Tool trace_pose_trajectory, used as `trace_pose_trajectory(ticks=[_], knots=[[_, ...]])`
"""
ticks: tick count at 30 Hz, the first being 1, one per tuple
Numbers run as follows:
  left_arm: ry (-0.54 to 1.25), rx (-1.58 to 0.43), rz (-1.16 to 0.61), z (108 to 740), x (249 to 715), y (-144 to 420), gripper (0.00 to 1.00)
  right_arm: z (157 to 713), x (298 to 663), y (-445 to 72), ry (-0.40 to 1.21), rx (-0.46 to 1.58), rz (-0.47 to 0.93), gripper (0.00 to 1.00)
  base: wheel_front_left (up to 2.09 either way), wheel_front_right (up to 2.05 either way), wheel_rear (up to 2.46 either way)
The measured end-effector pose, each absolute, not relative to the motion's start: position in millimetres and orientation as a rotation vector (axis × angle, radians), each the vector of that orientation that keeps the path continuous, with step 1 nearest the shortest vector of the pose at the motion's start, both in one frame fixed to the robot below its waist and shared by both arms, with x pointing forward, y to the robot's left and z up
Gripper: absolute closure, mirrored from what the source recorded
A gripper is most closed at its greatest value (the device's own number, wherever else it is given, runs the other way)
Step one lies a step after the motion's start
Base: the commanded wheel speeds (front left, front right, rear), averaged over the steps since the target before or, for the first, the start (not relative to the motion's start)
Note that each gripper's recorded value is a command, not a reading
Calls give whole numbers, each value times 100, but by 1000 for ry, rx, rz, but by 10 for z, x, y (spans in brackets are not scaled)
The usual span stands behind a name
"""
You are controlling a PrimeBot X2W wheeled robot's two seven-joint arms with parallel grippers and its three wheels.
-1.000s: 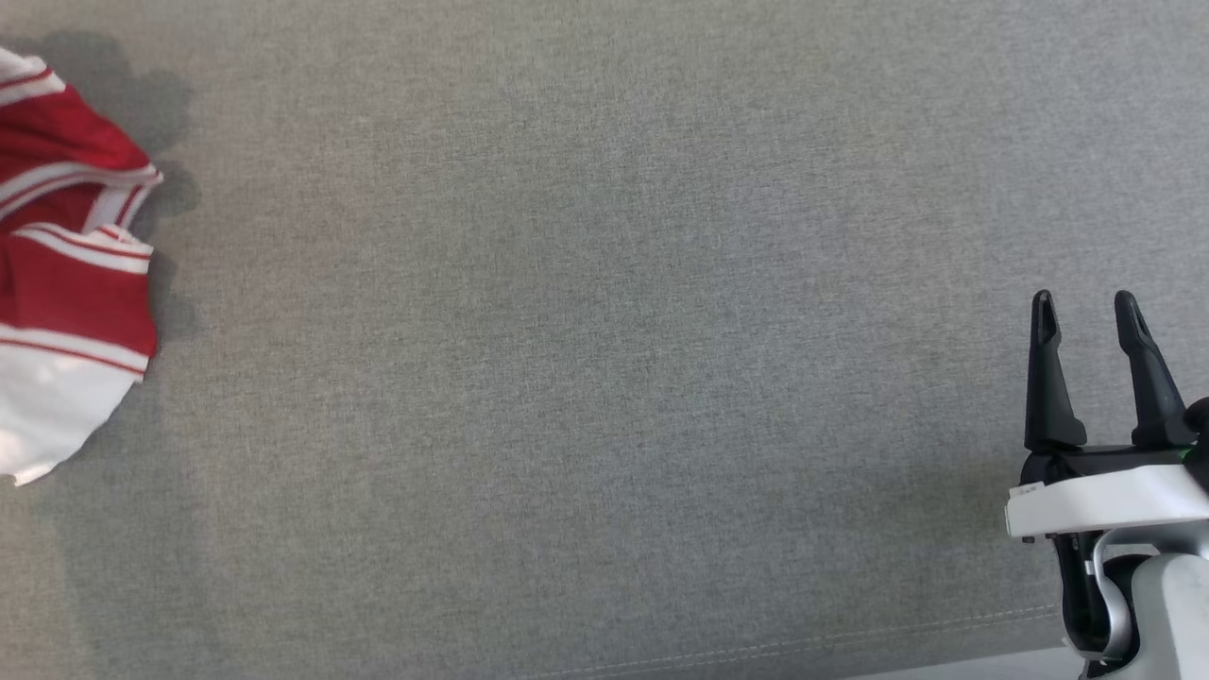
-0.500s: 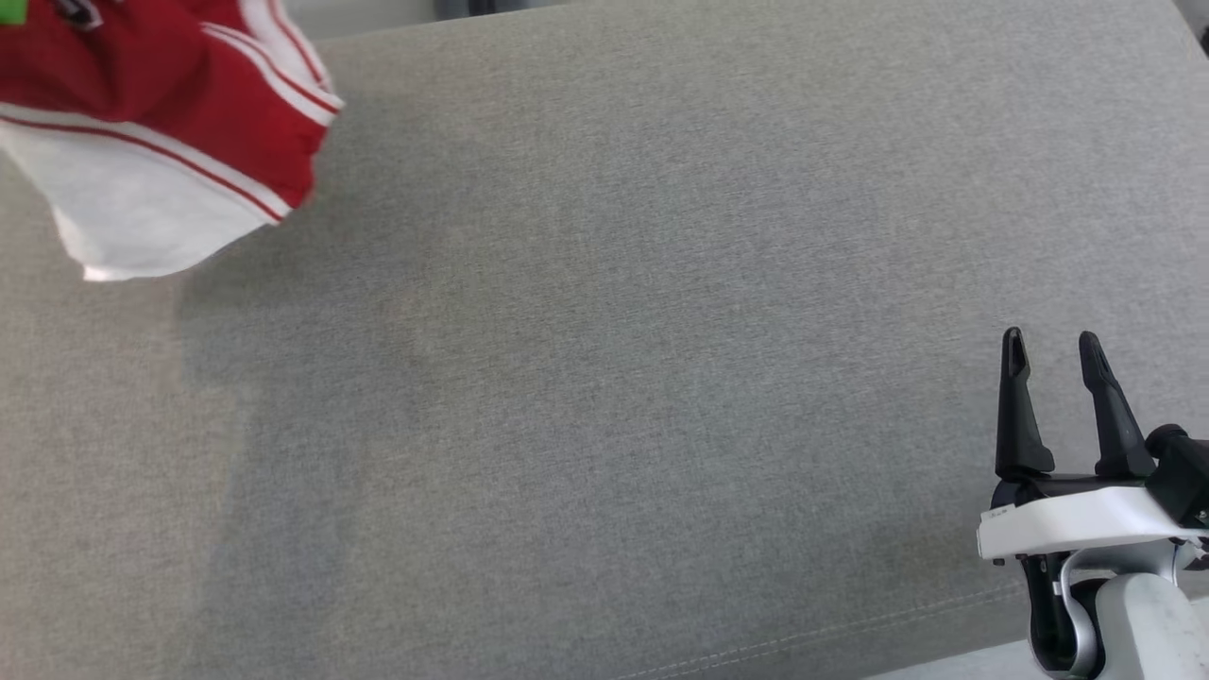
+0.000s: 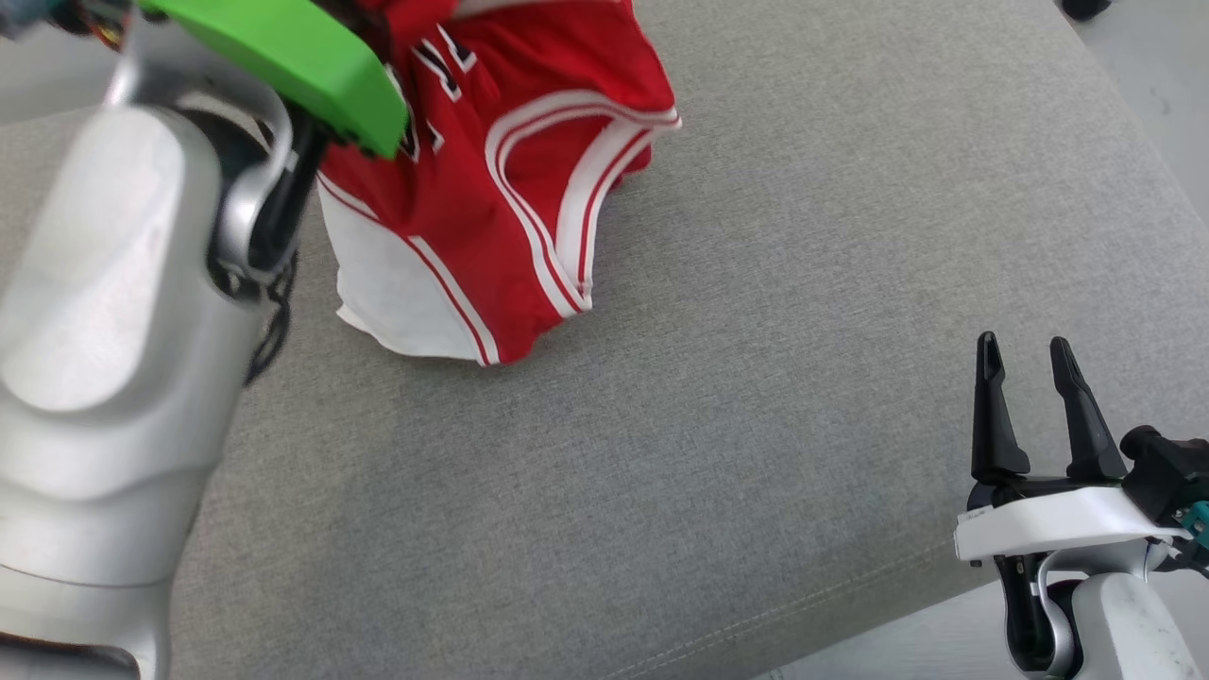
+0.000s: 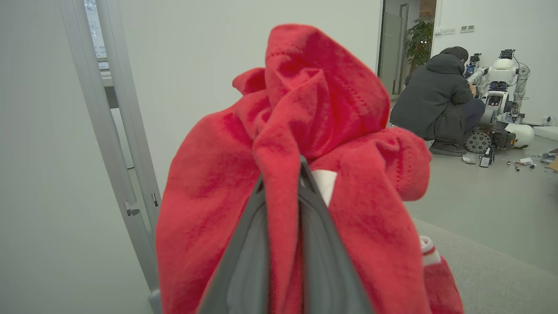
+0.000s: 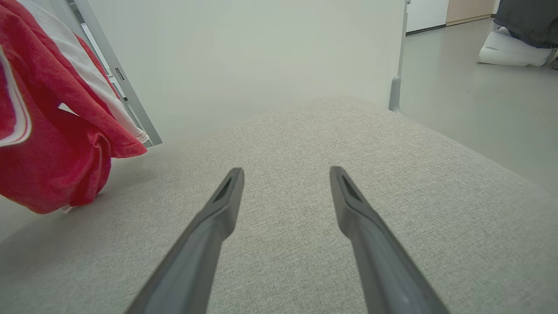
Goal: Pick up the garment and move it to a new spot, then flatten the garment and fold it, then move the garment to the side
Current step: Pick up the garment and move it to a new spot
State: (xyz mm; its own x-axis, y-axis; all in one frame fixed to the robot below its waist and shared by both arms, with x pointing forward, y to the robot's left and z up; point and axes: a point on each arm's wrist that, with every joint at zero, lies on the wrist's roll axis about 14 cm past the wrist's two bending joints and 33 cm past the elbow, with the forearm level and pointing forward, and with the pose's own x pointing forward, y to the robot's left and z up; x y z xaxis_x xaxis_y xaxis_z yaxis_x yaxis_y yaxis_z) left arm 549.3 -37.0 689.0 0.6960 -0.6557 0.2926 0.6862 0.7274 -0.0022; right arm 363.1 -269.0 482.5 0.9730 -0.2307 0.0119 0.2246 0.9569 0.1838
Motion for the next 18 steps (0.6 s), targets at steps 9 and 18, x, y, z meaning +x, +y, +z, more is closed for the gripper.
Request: trace_pose_trajectory(ticks=[9,18], knots=[[59,-227,-772,5389,5108,-683,100,4809,3558,-2735,-26,184,-251,0,0,0,0],[174,-230,-793,4794,4662,-746,0,4817,3593,-2641,-29,193,-222,0,0,0,0]])
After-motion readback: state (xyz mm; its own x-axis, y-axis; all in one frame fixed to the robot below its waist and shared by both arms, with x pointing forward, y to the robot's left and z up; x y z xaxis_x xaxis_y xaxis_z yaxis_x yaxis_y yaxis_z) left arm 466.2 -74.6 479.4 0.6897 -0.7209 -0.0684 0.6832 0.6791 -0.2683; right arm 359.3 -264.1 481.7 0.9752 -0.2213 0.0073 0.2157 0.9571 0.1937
